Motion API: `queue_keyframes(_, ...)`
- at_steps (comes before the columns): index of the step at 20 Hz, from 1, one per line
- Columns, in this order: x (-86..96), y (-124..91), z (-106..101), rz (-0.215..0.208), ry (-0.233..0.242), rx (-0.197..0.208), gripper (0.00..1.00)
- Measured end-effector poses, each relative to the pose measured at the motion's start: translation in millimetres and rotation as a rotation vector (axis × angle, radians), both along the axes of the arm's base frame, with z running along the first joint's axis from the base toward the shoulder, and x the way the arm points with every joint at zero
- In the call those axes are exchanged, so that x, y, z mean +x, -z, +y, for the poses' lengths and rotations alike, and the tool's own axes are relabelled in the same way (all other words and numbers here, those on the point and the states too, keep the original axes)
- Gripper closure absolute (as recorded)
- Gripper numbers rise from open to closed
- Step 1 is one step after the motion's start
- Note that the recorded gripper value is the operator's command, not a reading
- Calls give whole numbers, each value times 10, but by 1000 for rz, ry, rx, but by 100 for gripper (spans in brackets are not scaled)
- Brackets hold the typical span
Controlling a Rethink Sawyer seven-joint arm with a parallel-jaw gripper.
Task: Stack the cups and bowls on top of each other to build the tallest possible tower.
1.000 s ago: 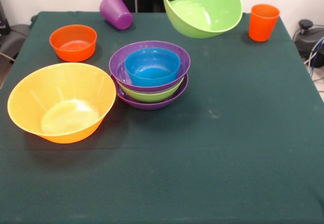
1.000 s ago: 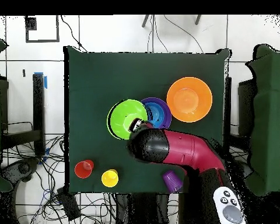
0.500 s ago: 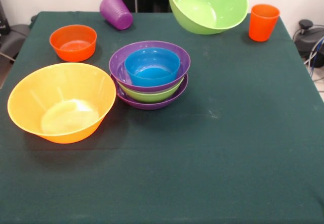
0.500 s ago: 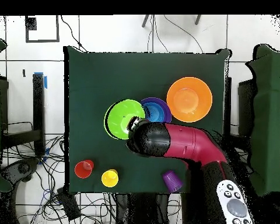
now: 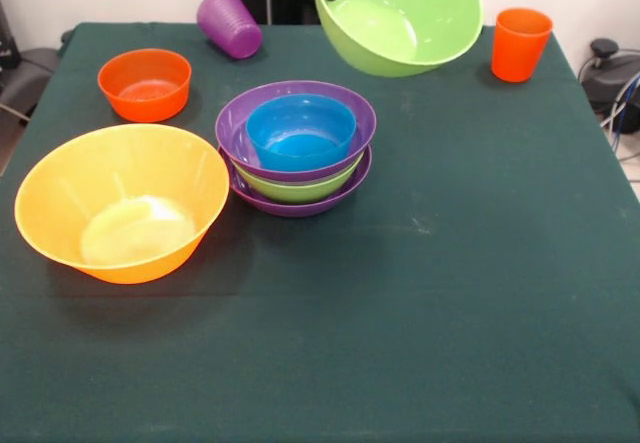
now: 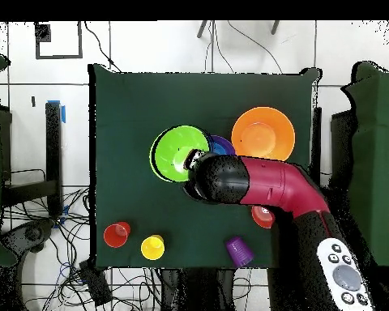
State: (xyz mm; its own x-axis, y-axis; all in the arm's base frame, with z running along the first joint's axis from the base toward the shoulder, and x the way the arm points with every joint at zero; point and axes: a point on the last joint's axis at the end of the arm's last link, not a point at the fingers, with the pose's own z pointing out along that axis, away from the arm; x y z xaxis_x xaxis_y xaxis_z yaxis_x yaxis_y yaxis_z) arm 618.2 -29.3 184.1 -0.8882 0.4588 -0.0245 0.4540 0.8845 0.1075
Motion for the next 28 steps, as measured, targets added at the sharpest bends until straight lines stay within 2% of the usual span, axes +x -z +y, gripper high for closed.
queue_keyframes(5,192,9,-93,-32,-20,-5,100)
queue_keyframes(10,342,57,-159,-29,-38,3,100)
queue_keyframes(16,441,108,-213,-12,-55,16,100)
queue_keyframes(28,555,278,-398,-15,-63,41,100)
